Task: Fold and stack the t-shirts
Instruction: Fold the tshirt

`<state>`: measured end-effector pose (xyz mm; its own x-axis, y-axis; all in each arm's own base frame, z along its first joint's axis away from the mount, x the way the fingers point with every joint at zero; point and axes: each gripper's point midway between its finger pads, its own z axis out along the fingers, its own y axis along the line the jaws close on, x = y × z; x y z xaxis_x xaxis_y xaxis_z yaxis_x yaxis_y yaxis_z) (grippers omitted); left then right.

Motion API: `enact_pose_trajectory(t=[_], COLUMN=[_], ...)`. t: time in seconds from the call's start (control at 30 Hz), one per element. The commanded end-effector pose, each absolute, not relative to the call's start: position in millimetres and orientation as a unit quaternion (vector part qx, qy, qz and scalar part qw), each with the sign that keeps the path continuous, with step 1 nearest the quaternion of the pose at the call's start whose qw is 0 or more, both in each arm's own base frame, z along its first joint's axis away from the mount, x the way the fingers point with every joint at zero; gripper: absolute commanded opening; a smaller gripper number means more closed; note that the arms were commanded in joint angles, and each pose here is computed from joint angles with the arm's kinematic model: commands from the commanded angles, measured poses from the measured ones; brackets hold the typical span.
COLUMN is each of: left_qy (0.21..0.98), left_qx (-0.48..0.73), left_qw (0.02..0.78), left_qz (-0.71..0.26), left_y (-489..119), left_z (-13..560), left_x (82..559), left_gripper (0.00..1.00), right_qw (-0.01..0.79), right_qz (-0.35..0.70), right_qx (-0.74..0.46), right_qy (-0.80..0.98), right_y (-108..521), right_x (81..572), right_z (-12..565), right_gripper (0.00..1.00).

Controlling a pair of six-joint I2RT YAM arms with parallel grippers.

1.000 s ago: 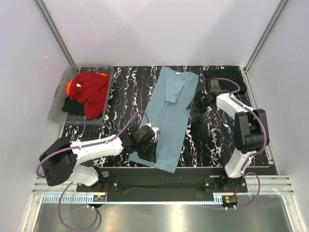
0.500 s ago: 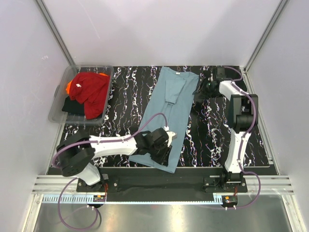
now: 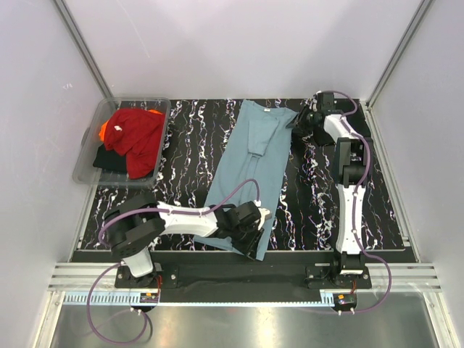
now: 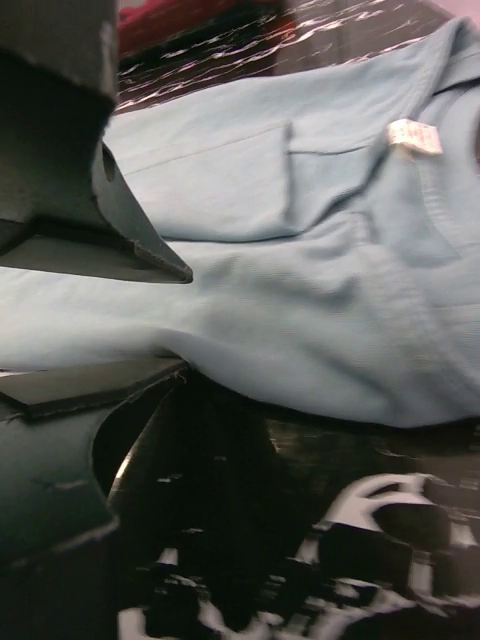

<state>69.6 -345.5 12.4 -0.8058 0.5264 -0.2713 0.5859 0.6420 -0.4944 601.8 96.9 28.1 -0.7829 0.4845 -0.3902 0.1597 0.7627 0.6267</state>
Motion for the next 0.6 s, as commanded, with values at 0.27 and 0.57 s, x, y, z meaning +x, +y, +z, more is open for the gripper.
enact_pose_trajectory(t=[0.27,0.57], left_qy=[0.896,0.891], left_qx=[0.303,0.317], left_qw=[0.034,0.028], left_qz=[-0.321,-0.324], left_y=[-367,-378], left_z=[3,5], left_x=[58,58], left_gripper=[0.23,0.23], right_qw=[0.323,0.345], right_qz=[0.296,0.297], right_qx=[0.229,0.226], right_qy=[0.869,0.861], right_y=[61,50], right_x=[661,679], right_z=[28,24], right_gripper=[0.41,0.32])
